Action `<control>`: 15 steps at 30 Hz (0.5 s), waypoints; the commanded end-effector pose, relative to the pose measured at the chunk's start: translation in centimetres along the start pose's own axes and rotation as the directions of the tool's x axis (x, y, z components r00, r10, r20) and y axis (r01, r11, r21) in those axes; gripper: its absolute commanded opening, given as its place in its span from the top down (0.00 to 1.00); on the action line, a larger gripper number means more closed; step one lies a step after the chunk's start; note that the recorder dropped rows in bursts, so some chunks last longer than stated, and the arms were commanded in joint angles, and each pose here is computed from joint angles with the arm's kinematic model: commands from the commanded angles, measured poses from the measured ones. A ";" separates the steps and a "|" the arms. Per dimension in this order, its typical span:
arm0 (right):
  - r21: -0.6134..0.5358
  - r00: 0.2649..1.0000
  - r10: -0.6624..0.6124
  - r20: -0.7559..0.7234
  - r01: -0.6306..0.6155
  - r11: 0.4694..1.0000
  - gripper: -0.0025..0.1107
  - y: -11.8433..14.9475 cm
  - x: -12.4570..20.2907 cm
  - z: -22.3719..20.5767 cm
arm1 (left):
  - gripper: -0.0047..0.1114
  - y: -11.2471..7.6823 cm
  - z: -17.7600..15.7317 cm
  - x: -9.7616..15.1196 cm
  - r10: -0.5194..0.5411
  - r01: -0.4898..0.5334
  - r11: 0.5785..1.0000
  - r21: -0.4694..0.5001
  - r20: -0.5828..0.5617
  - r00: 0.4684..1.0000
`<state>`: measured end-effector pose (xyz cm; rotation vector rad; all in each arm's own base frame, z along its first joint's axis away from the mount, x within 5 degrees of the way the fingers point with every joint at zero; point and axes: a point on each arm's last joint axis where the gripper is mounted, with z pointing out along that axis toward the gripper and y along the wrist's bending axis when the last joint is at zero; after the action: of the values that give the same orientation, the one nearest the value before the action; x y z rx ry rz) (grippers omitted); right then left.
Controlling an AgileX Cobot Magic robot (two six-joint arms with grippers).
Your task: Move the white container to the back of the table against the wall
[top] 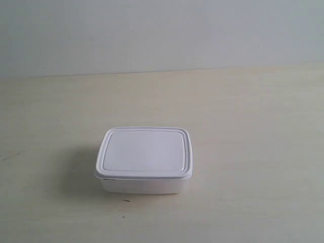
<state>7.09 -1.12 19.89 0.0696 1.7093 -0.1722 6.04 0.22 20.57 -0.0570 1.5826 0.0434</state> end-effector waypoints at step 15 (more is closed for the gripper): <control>-0.025 0.890 0.449 0.076 -0.448 0.894 0.98 -0.2 -1.7 -0.1 | 0.96 0.6 -0.1 -0.5 -0.703 0.706 0.708 -0.003 0.087 0.706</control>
<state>7.12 -1.32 21.94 0.3800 1.4475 0.1263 5.98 0.78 21.07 -0.6438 1.4073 -0.4823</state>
